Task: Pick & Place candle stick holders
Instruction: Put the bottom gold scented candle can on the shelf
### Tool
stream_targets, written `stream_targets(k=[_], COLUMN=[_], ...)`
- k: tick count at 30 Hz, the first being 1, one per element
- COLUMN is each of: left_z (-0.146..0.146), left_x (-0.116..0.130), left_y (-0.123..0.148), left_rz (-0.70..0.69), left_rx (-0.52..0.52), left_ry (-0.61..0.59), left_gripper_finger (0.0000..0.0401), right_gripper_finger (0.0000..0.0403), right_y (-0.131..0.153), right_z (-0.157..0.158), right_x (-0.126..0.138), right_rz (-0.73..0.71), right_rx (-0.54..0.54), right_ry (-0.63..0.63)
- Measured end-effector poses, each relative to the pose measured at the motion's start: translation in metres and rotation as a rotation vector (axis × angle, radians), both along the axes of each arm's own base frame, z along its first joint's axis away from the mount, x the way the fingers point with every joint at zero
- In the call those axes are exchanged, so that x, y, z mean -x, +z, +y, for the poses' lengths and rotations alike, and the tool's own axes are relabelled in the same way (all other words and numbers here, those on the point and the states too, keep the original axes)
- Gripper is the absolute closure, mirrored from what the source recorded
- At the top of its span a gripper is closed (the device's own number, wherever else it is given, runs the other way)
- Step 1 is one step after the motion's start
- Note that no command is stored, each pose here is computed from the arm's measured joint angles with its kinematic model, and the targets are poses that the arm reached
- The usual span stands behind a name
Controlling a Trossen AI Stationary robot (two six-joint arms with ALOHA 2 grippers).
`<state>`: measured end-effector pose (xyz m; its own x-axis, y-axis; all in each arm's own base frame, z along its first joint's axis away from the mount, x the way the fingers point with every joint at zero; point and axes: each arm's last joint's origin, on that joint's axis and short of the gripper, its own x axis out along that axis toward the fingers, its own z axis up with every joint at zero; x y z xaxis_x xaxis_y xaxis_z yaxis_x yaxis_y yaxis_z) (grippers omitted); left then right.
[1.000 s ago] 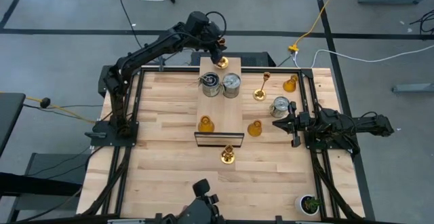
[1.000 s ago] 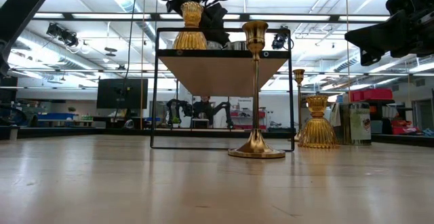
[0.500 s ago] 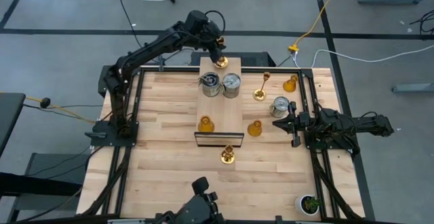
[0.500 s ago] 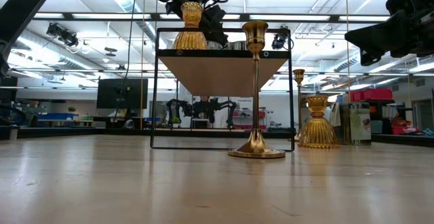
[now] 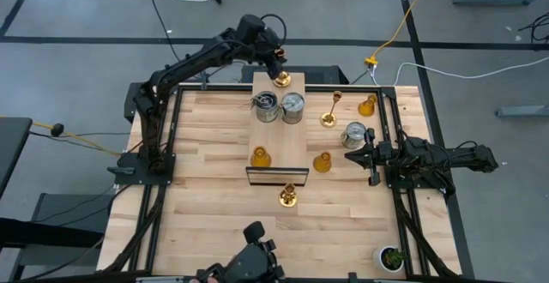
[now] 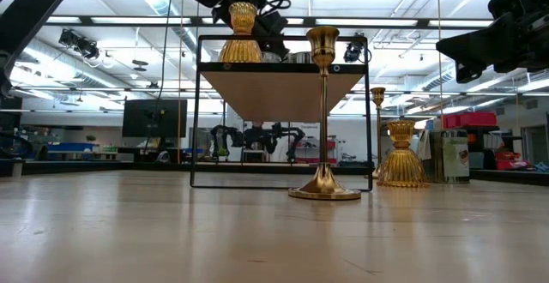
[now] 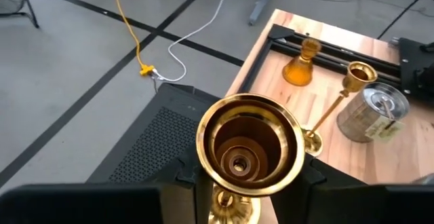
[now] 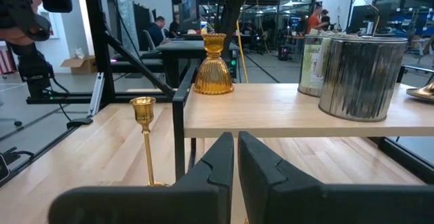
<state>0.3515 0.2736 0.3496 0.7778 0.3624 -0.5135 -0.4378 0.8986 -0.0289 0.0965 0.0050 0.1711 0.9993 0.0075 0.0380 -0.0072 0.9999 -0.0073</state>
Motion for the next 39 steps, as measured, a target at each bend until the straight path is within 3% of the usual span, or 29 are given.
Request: stream_targets(k=[7, 14, 23, 39], left_z=[0.002, 0.006, 0.010, 0.011], left_x=[0.001, 0.001, -0.002, -0.001], left_y=[0.000, -0.005, -0.015, -0.015], left_rz=[0.006, 0.010, 0.033, 0.037], left_rx=[-0.009, -0.003, 0.016, 0.007], left_ry=[0.020, 0.025, 0.027, 0.044], left_gripper_finger=[0.0295, 0.0274, 0.0317, 0.0310], right_gripper_finger=[0.0376, 0.0376, 0.0376, 0.0376], right_y=[0.000, 0.000, 0.000, 0.000], right_z=[0.000, 0.000, 0.000, 0.000], right_x=[0.000, 0.000, 0.000, 0.000], right_rz=[0.000, 0.000, 0.000, 0.000], right_rx=[0.000, 0.000, 0.000, 0.000], right_ry=[0.000, 0.000, -0.003, 0.002])
